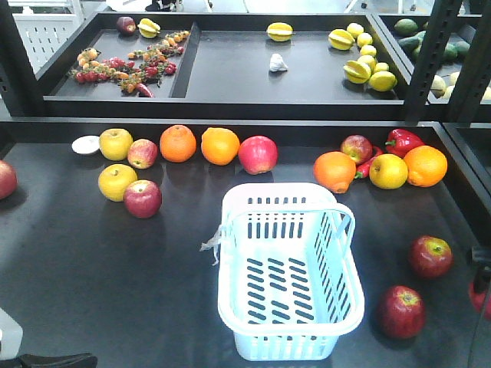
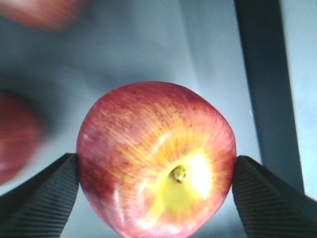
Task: Pick three apples into basket with both arms
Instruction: 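Carry the apple with the right gripper over the basket and release it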
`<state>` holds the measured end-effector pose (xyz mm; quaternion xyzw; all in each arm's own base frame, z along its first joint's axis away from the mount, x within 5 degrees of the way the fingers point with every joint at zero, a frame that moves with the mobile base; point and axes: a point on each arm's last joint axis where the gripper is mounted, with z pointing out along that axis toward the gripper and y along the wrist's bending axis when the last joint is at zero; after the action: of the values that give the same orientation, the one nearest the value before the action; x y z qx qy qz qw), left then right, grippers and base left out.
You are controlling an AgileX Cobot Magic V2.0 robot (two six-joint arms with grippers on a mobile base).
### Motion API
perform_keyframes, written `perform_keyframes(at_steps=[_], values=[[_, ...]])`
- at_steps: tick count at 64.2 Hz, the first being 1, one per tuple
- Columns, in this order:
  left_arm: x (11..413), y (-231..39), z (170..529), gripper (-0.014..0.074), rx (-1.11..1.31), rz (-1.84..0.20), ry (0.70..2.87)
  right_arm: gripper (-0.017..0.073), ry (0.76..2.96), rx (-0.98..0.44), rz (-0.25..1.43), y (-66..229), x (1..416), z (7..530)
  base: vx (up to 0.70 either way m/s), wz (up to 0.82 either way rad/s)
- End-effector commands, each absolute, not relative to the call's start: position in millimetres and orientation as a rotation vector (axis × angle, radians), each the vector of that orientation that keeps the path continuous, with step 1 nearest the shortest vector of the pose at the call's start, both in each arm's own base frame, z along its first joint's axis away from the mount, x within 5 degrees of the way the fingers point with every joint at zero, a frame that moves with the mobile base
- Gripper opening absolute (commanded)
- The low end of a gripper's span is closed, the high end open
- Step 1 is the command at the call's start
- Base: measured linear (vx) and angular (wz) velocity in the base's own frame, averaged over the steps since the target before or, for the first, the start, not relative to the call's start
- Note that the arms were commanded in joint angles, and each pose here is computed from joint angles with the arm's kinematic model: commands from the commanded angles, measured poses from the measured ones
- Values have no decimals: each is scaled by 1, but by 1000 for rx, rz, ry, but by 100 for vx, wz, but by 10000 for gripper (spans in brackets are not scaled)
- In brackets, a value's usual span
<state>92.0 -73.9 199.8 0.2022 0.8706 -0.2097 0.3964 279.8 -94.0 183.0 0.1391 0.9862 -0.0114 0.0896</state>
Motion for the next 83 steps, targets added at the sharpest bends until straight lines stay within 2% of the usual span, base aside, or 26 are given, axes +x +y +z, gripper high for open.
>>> perform_keyframes(at_steps=[1,14,23,32,48,61,66,73,83], values=[[98,-77,213,-8,463,-560,2130,-6,2790,348,52,-85,277,222,0,0],[98,-77,213,-8,463,-560,2130,-4,2613,148,343,-46,268,267,0,0],[98,-77,213,-8,463,-560,2130,-1,2524,-27,523,-1,263,288,0,0],[98,-77,213,-8,463,-560,2130,-1,2509,-194,630,44,260,291,0,0],[98,-77,213,-8,463,-560,2130,-1,2511,-352,676,101,267,272,0,0],[98,-77,213,-8,463,-560,2130,19,2538,-409,645,127,281,242,0,0],[98,-77,213,-8,463,-560,2130,48,2541,-416,630,130,284,235,0,0],[98,-77,213,-8,463,-560,2130,136,2535,-417,617,130,287,232,0,0],[98,-77,213,-8,463,-560,2130,370,2531,-430,612,130,287,232,0,0]])
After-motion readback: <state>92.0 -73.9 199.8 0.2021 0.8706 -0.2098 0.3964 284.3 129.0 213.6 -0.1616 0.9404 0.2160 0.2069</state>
